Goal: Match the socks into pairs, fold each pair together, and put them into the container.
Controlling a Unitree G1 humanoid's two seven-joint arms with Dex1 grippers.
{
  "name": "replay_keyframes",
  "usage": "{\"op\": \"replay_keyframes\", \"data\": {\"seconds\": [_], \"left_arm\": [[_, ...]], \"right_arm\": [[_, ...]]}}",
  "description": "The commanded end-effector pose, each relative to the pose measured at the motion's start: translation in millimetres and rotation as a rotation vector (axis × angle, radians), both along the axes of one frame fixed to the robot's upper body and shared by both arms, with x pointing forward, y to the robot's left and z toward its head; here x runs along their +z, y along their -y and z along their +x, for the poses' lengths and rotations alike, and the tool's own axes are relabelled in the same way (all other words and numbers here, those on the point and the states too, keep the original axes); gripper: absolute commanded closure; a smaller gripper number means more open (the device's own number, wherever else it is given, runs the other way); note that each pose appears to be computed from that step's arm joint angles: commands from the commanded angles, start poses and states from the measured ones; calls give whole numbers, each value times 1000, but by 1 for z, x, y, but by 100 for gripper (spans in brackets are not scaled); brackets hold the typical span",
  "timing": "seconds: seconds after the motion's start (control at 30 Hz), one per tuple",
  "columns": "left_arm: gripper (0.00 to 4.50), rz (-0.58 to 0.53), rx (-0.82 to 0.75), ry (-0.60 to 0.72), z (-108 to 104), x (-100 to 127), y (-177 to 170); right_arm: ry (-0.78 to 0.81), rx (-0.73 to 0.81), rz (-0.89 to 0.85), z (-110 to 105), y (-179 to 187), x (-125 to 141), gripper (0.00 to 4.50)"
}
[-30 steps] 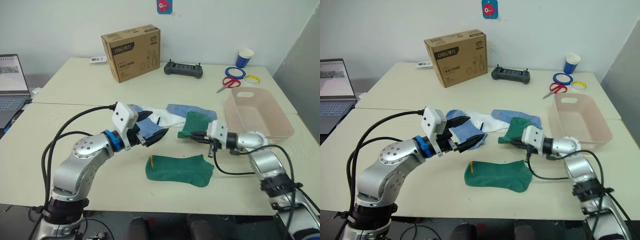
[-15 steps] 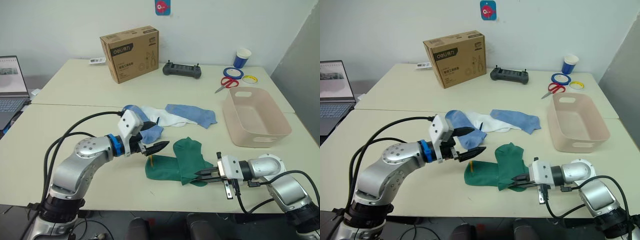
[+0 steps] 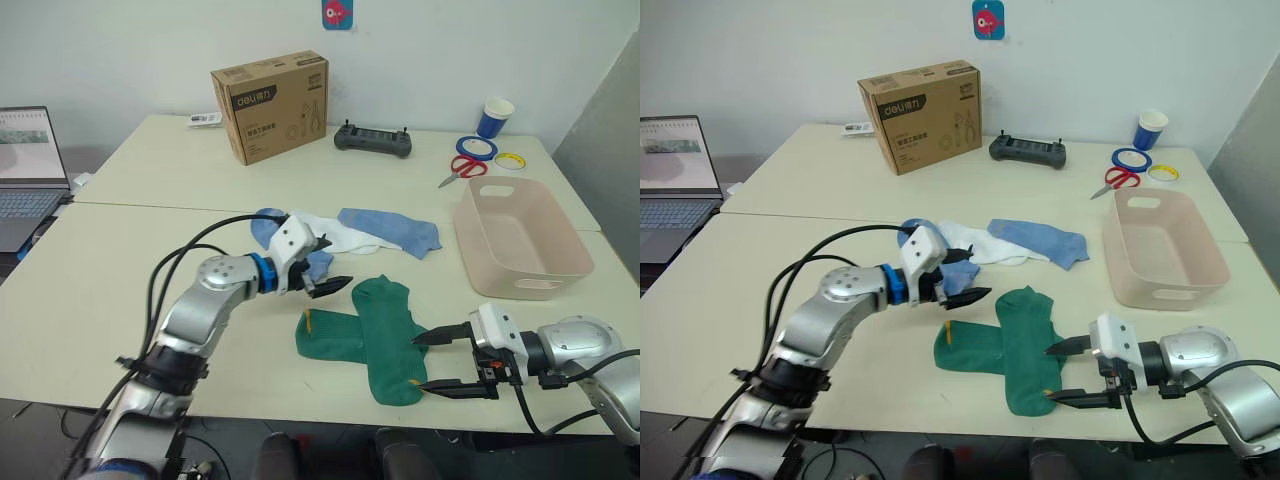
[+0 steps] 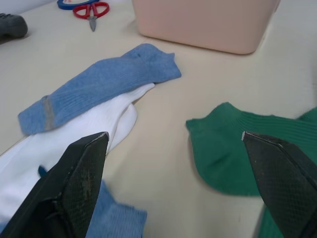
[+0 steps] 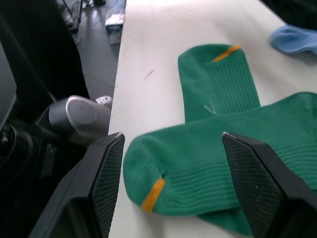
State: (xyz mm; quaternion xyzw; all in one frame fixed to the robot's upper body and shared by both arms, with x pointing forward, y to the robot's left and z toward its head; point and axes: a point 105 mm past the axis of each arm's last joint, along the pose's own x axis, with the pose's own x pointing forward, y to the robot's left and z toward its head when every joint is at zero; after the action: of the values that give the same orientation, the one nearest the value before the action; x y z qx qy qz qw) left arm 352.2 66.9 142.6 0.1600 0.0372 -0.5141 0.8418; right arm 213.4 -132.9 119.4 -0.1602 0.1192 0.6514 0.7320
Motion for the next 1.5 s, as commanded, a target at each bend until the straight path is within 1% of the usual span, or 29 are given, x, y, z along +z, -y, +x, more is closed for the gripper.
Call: {"op": "replay_keyframes", "data": {"seconds": [0.03,0.1,0.17,0.2,0.33,0.47,0.6,0.7,0.77,0.83,0.97,1.07,1.13,1.17,1.2,1.23,1.43,1.5], "left_arm": [[0,35,-39,45,13,-2,20],[0,56,-70,38,17,-9,33],[0,49,-91,33,21,-11,44],[0,51,-107,39,22,-12,50],[0,48,-132,38,24,-15,59],[0,140,-163,45,21,-37,66],[0,153,-179,35,20,-45,67],[0,175,-199,32,18,-50,69],[39,181,-207,32,18,-52,69],[90,183,-205,28,19,-53,69],[217,183,-212,18,18,-55,69],[312,179,-210,18,17,-55,68],[378,174,-208,15,17,-55,66],[403,172,-207,13,17,-55,66],[441,171,-208,11,16,-56,65],[450,168,-209,8,16,-56,65],[450,146,-216,0,13,-54,65],[450,137,-220,2,11,-52,66]], "right_arm": [[50,-13,-32,-2,-3,-5,112],[49,-38,-63,-2,-2,-16,112],[29,-83,-79,-1,2,-27,112],[-23,-114,-40,-5,3,-29,112],[-111,-170,36,-12,3,-27,112],[-191,-298,48,-15,17,-34,112],[-299,-380,102,-19,22,-35,112],[-396,-395,80,-29,28,-40,112],[-424,-398,79,-31,28,-41,109],[-435,-394,88,-31,24,-40,109],[-440,-381,80,-32,14,-44,109],[-434,-401,99,-28,10,-44,109],[-428,-416,115,-24,8,-43,150],[-427,-417,114,-23,7,-44,168],[-426,-411,108,-24,7,-44,204],[-425,-414,109,-23,6,-45,239],[-422,-430,129,-19,7,-42,449],[-419,-428,128,-19,7,-41,449]]}}
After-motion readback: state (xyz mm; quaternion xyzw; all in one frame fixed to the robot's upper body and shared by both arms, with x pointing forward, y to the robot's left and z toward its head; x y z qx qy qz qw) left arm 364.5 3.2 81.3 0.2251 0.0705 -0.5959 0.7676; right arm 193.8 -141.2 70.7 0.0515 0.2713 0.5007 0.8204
